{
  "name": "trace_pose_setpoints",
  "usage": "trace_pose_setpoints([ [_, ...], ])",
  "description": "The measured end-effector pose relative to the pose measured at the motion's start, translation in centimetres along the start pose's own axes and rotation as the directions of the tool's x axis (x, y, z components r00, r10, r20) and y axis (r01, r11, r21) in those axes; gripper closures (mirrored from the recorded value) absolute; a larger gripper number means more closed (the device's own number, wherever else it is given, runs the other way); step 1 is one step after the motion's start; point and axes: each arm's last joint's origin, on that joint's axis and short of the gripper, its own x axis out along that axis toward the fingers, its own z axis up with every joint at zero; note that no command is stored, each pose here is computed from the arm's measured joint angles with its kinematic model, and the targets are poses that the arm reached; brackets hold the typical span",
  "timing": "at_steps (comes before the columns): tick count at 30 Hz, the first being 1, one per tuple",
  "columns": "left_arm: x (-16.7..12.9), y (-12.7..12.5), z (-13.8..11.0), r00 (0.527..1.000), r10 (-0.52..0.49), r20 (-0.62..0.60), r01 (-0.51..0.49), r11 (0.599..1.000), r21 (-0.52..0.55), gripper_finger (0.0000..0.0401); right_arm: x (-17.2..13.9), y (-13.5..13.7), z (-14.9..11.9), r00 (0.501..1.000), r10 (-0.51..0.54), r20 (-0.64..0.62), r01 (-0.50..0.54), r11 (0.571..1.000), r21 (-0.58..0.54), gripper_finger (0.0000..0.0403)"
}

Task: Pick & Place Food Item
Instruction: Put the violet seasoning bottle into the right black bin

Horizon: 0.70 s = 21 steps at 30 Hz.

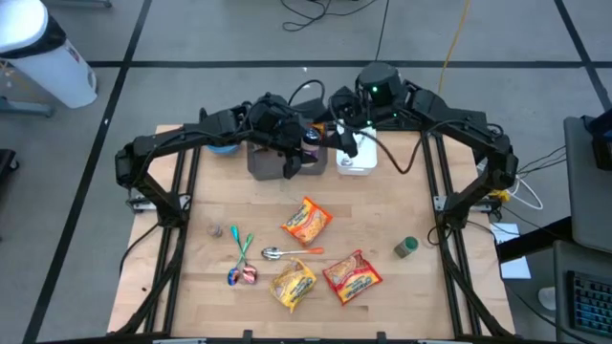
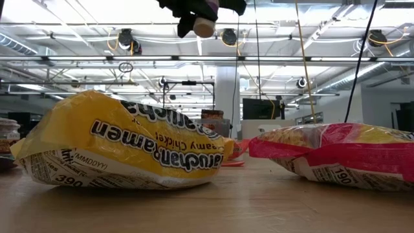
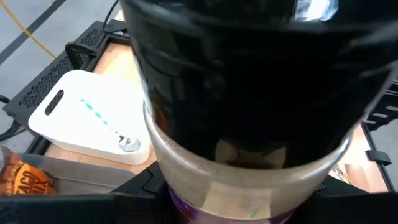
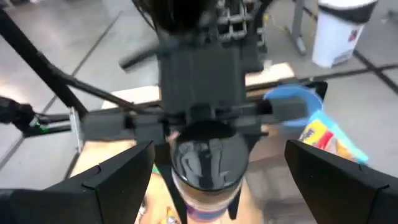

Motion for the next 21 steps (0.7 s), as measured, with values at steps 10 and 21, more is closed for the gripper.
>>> trace_pose_setpoints([
  [10,0.0,0.0,0.0,1.000,0.001,0.001,-0.001,1.000,-0.006,0.0219,1.1,-0.3,-0.3,1.000,-0.013,-0.018,0.014,1.000,0.013,0.0048],
  [21,0.0,0.0,0.0,1.000,0.000,0.002,0.000,1.000,-0.007,0.0219,1.6,-0.1,-0.6,0.999,-0.002,-0.036,0.003,1.000,0.015,0.0053],
])
